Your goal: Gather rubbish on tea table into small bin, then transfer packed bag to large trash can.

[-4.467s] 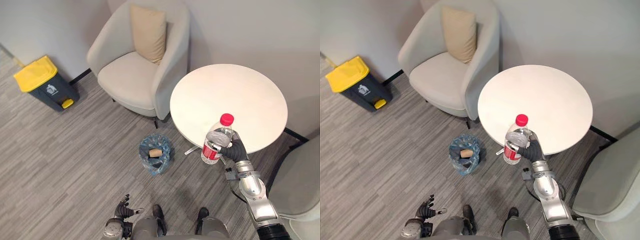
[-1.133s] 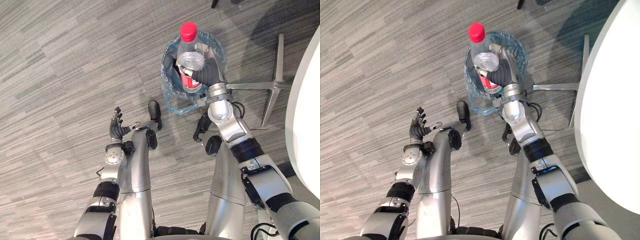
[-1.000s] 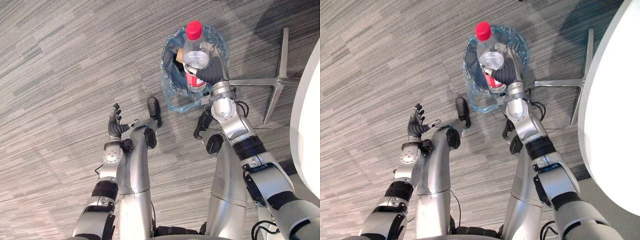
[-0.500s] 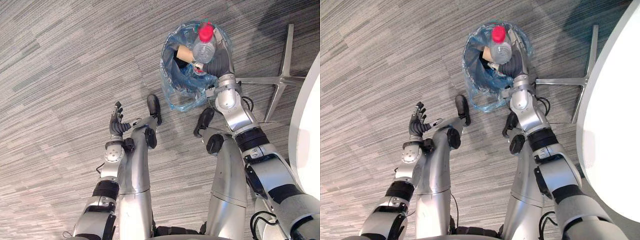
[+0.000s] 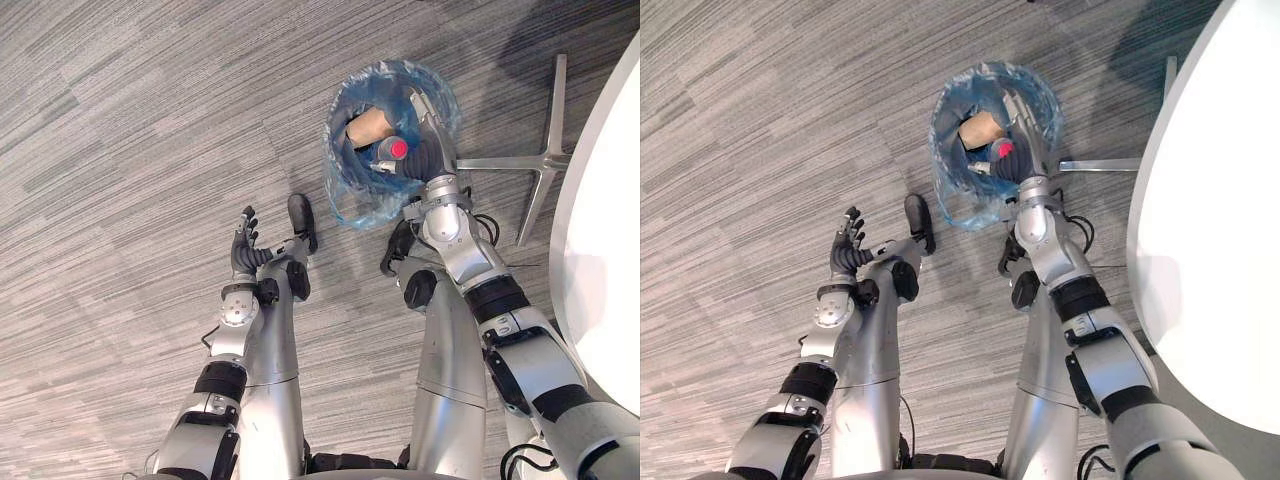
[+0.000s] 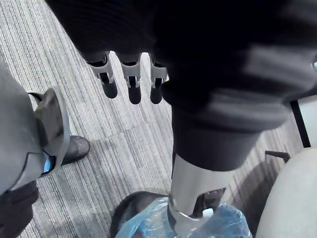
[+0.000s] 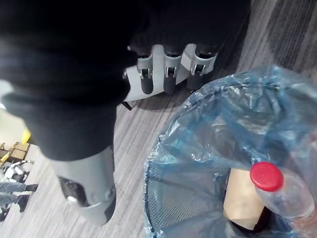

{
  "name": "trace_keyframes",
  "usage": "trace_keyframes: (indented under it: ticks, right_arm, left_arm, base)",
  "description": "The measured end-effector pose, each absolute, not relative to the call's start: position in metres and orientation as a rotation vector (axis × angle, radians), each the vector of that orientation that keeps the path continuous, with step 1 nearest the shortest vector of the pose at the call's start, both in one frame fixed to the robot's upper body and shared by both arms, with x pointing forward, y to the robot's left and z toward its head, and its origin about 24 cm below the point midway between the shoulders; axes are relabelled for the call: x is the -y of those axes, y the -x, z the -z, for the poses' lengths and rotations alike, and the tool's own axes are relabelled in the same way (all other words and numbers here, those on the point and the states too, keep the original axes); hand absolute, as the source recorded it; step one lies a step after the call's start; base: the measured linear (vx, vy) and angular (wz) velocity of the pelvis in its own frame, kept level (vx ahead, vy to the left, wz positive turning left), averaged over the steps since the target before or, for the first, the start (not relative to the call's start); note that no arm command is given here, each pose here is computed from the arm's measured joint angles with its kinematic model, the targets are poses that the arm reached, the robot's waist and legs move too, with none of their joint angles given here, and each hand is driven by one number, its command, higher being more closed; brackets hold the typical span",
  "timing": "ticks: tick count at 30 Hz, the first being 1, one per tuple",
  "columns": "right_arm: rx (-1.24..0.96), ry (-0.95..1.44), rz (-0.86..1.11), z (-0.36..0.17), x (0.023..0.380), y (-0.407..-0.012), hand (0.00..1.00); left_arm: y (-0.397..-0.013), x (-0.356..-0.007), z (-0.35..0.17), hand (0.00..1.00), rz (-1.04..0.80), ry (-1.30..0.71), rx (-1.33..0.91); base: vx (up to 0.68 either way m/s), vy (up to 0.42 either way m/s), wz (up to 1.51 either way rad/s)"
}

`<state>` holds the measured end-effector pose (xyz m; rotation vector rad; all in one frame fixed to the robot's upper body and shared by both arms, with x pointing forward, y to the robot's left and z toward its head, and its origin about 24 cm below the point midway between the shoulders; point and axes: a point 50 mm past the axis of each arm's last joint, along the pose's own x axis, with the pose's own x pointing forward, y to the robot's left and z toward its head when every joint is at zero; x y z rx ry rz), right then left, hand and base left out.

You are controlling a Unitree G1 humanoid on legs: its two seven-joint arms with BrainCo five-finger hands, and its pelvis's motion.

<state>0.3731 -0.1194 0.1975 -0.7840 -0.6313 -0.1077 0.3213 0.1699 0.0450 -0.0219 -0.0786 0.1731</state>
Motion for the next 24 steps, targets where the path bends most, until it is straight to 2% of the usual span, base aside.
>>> trace_keyframes:
  ticks: [9, 16, 24]
  right_arm:
    - [0.637, 0.993, 0.036, -0.173, 0.109, -0.368, 0.00]
    - [0.512, 1.202, -0.074, -0.140, 0.111, -0.376, 0.00]
    - [0.390, 1.331, -0.090, -0.129, 0.121, -0.390, 0.00]
  left_arm:
    - [-0.321, -0.171, -0.040, 0.00, -0.177, 0.010, 0.056]
    - [-0.322, -0.171, -0.042, 0.00, -0.176, 0.008, 0.064]
    - [-0.325, -0.173, -0.048, 0.00, -0.177, 0.001, 0.095]
  base:
    - [-0.04, -0.020, -0.01]
    - [-0.01, -0.011, 0.02]
    - [0.00, -0.004, 0.01]
